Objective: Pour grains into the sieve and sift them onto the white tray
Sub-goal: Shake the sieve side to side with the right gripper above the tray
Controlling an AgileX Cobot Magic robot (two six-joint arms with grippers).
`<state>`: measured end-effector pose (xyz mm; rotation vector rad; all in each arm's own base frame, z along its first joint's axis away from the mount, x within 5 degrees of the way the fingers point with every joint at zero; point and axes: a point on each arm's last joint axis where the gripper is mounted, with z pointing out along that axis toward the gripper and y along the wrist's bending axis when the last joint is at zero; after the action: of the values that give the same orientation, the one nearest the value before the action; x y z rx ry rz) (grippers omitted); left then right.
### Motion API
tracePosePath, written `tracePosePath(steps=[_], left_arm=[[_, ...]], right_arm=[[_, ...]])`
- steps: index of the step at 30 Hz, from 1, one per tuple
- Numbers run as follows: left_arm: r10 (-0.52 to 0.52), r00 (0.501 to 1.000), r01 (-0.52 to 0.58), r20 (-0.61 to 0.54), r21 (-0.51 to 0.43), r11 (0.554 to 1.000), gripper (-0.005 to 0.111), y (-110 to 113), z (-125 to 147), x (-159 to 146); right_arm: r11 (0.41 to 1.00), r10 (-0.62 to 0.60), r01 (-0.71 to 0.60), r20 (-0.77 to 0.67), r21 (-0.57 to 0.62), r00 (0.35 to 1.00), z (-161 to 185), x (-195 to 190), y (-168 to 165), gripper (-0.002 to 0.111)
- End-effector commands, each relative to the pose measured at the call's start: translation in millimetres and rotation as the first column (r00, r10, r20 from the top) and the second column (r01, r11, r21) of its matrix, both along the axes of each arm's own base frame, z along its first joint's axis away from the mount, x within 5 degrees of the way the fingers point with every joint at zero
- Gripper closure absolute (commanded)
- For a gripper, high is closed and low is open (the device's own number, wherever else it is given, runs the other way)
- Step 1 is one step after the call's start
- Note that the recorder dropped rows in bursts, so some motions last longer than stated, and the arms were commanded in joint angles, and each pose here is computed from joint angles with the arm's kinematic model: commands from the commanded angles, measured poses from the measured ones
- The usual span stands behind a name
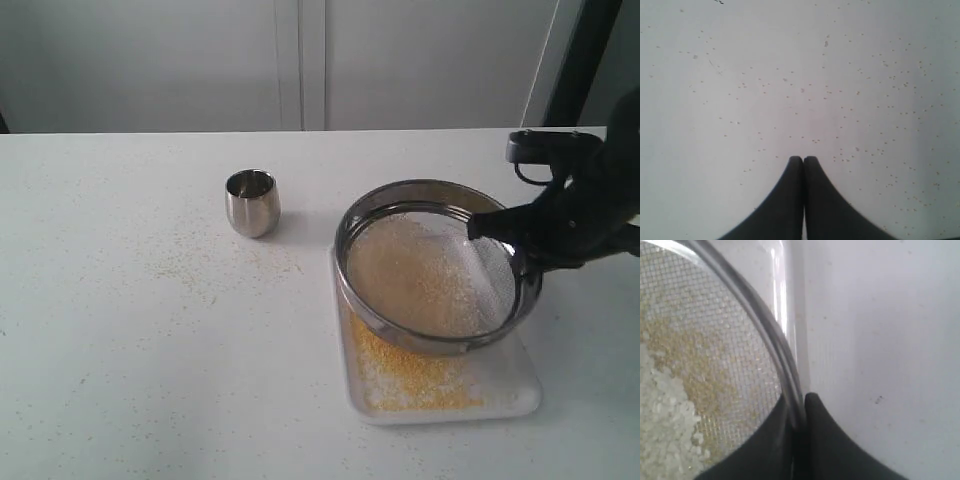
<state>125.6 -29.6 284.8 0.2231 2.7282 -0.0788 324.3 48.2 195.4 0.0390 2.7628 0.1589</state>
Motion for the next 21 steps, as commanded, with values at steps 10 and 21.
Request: tracePosePath(steps=[10,21], left_arm=[[0.001,1.000,-0.001,-0.010,0.003,1.000,0.107,1.0,-0.7,-2.5],[0.001,1.000,-0.001,-0.010,0.003,1.000,0.107,1.0,-0.7,-2.6]], right_arm=[[0.999,0.041,-0.047,-0.205,-0.027,0.978,-10.4,-6.9,3.3,0.108],[1.000,-0.006,0.006,-0.169,-0.003,0.986,-8.5,4.8,1.0,0.108]])
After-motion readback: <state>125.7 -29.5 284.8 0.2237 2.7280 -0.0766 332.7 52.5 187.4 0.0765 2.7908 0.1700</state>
